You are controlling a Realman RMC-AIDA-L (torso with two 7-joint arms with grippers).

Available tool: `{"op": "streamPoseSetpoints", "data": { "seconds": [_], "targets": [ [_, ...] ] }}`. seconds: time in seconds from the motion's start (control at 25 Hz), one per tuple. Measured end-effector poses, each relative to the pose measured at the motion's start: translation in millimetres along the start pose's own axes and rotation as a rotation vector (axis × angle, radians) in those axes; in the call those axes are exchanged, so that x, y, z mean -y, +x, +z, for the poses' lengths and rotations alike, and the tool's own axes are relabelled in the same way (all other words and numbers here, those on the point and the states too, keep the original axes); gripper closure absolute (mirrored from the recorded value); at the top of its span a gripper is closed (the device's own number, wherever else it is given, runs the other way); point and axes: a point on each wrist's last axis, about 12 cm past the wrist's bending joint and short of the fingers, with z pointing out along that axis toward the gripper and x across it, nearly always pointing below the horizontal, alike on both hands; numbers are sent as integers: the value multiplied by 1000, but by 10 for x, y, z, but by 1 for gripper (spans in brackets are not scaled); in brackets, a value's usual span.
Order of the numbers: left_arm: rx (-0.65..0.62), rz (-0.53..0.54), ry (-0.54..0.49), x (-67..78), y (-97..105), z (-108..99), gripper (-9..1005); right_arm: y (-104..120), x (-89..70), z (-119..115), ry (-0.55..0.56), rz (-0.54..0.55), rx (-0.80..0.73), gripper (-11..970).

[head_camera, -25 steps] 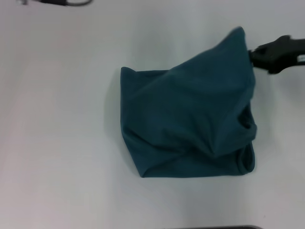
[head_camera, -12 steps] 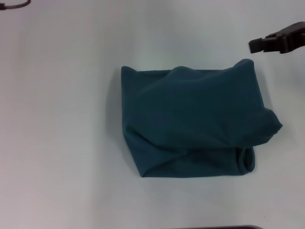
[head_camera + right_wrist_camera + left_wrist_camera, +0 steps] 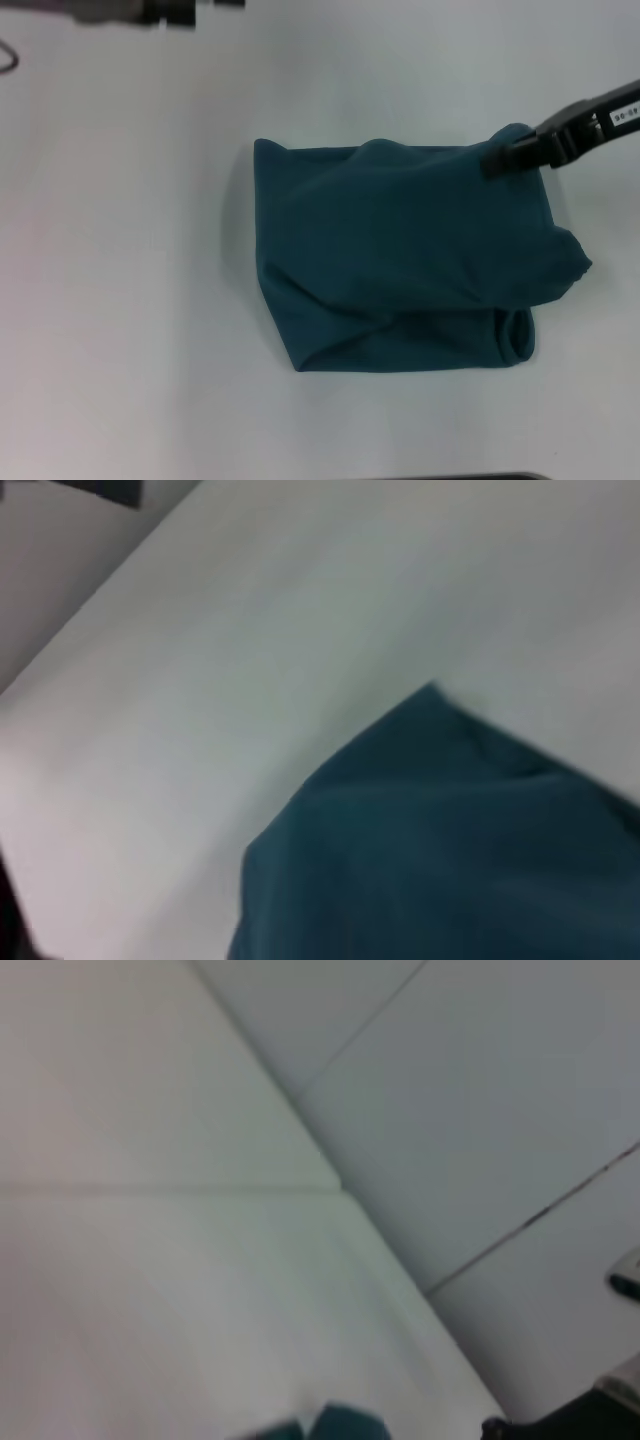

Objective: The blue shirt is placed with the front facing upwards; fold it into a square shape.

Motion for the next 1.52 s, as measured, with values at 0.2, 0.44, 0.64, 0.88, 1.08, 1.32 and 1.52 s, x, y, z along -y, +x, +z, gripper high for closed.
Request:
{"op": "streamPoseSetpoints", "data": {
  "seconds": [0.2,0.44,0.64,0.88,1.08,1.32,1.52],
  "targets": [
    [-18,-68,8,-176,215,-77,57,15,-108,23,-74,-13,-74,867],
    [-49,-78,25,-235,394,-109,58,-66,-218,64,-123,-7,-128,748],
    [-107,-80,67,-255,581,-96,58,-22,-251,181,-137,-17,-204,648],
    [-171,-50,73,-279,770,7,59,12,-211,153,-114,-32,-217,648],
    [-164,-21,92,-303,880,82,59,82,-148,98,-92,-60,-208,648],
    [-172,-24,82,-361,917,123,61,84,-195,112,-126,-82,-228,649],
    [-159,-26,74,-381,902,107,62,183,-167,221,-82,-46,-372,649]
  ]
}}
